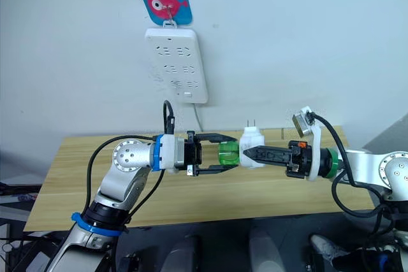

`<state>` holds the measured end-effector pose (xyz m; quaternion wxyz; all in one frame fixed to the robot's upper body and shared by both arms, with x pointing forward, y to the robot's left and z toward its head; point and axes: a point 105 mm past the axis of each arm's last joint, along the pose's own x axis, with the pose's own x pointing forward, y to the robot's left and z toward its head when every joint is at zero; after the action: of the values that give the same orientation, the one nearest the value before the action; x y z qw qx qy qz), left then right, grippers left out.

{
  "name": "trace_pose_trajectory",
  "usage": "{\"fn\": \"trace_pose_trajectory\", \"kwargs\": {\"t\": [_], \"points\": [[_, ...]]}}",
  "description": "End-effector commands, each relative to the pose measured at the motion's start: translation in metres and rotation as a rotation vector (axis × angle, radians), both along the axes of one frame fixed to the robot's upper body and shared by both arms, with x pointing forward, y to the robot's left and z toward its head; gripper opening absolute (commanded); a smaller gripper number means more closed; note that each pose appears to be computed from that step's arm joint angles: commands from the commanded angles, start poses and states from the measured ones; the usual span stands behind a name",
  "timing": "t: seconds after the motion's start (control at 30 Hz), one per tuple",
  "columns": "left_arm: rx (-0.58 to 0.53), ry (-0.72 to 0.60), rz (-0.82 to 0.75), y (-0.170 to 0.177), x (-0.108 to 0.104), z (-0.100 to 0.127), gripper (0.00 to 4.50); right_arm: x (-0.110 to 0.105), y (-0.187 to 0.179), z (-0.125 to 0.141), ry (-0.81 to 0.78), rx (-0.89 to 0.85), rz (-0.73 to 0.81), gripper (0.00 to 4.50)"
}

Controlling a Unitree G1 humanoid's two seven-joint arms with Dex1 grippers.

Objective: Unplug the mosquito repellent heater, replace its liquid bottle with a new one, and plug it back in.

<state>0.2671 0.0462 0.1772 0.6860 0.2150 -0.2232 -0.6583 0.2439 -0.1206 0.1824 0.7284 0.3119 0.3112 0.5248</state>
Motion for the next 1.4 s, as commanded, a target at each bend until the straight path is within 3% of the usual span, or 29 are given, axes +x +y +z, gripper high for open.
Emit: {"fn": "trace_pose_trajectory", "kwargs": {"t": [0.03,0.17,0.23,0.3,0.47,0.67,0.7,1.4], "points": [[-0.023,-0.024,-0.014,0.003,-0.004,0.007,2.25,0.006,-0.026,0.008,-0.096,-0.097,-0.076,4.50],[-0.012,0.000,-0.026,0.004,-0.007,0.006,2.25,0.008,-0.056,0.010,-0.180,-0.229,-0.124,4.50],[-0.003,0.007,-0.041,0.005,-0.009,0.005,2.25,0.013,-0.064,0.026,-0.250,-0.233,-0.141,4.50],[0.004,0.012,-0.061,0.005,-0.012,0.005,2.25,0.018,-0.061,0.050,-0.337,-0.205,-0.140,4.12],[0.007,0.002,-0.118,-0.001,-0.020,0.005,2.25,0.019,-0.024,0.082,-0.449,-0.119,0.008,2.36],[-0.006,-0.015,-0.140,-0.008,-0.022,0.008,2.25,0.025,0.008,0.079,-0.424,-0.081,0.133,0.12],[-0.010,-0.017,-0.135,-0.008,-0.021,0.008,2.25,0.025,0.010,0.078,-0.416,-0.082,0.150,0.00],[-0.053,-0.075,-0.125,-0.008,-0.026,0.012,2.25,0.018,0.014,0.032,-0.234,-0.171,0.238,0.00]]}}
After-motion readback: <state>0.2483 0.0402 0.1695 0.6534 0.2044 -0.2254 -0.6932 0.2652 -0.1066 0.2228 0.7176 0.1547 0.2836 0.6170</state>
